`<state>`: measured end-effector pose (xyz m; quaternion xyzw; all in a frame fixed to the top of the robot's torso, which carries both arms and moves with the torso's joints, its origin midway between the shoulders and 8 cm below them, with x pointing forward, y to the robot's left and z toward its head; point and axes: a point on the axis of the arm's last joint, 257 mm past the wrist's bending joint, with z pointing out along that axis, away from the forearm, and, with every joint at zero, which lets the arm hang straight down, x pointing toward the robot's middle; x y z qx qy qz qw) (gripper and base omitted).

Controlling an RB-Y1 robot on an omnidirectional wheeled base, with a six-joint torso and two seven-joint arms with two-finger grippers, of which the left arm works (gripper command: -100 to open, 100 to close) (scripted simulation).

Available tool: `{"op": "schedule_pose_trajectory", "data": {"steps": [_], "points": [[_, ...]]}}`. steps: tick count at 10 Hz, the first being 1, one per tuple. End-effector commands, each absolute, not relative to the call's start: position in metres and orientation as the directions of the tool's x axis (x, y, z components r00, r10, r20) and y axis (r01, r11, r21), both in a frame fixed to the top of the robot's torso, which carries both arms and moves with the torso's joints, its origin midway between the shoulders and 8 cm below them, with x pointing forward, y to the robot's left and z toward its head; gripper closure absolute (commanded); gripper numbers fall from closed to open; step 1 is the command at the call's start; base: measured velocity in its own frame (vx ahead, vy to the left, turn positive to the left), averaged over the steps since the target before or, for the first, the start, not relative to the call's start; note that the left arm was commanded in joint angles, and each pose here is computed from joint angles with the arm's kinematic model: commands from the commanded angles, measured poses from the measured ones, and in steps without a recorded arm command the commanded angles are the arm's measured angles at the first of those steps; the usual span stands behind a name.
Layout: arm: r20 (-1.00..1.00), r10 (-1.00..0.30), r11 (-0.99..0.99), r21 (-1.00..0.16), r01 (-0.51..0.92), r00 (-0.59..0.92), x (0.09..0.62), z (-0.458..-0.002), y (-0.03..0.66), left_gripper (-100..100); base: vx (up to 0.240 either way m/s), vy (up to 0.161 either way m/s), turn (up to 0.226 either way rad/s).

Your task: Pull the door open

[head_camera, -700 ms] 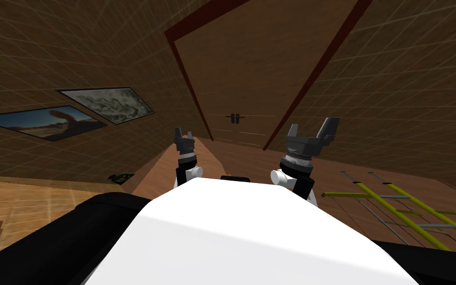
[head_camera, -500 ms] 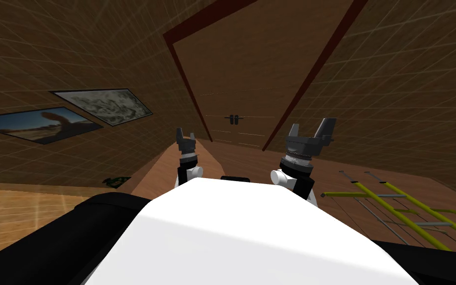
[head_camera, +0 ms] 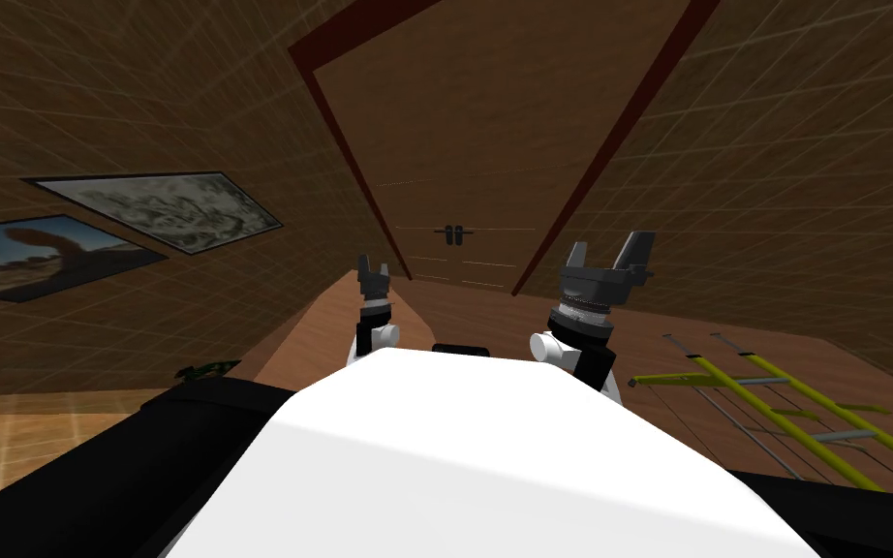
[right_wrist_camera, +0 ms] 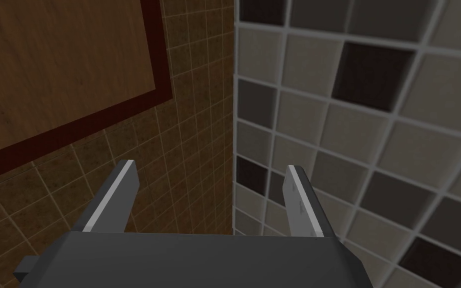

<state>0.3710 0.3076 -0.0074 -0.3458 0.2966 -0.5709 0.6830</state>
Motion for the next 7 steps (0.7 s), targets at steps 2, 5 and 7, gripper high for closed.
{"op": "schedule_pose_trajectory", "data": {"steps": [2, 5, 7], "points": [[-0.012, -0.988, 0.096, -0.833, 0.545, 0.155, 0.383, -0.026, 0.311, -100, 0.101, -0.009, -0.074], [-0.013, -0.991, 0.081, -0.858, 0.507, 0.137, 0.398, -0.049, 0.314, -100, 0.135, -0.005, -0.091], [-0.013, -0.992, 0.071, -0.877, 0.476, 0.124, 0.409, -0.068, 0.318, -100, 0.148, -0.008, -0.103]]}}
